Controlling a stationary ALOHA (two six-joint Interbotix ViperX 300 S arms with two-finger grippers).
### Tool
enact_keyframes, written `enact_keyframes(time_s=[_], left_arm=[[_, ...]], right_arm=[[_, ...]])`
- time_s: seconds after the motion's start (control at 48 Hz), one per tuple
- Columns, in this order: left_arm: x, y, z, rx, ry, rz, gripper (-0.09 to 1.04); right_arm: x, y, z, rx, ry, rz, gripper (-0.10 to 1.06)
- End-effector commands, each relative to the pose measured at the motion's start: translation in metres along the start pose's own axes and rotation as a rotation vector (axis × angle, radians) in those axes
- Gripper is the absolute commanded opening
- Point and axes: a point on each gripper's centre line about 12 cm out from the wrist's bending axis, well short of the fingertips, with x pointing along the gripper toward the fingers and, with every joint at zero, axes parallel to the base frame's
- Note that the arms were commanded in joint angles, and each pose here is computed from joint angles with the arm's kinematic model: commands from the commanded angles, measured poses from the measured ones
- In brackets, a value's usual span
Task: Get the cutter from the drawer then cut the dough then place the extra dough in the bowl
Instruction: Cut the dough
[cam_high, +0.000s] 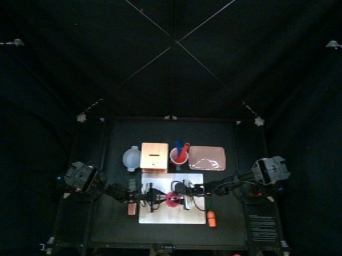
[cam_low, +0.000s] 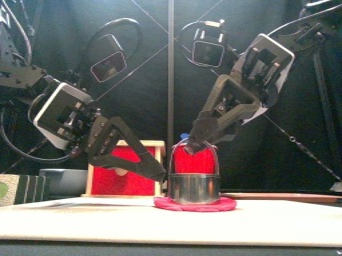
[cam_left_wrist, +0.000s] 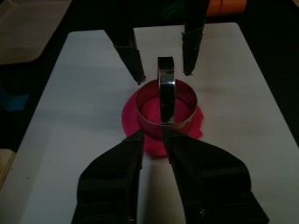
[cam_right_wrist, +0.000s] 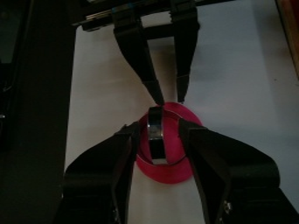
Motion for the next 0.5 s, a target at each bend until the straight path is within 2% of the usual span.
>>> enact_keyframes(time_s=[0.021,0.188,0.5], left_arm=[[0.005,-0.002,0.009,-0.015,-0.027,0.003,0.63],[0.01,-0.002,0.007,-0.015,-0.015,0.006,0.62],[0.012,-0.001,0.001,-0.018,0.007,0.007,0.62]], right_arm=[[-0.001,0.003,0.016,0.008,-0.031,0.008,0.79],[0.003,0.004,0.015,0.007,0.015,0.007,0.78],[0.002,-0.001,0.027,0.021,0.172,-0.004,0.78]])
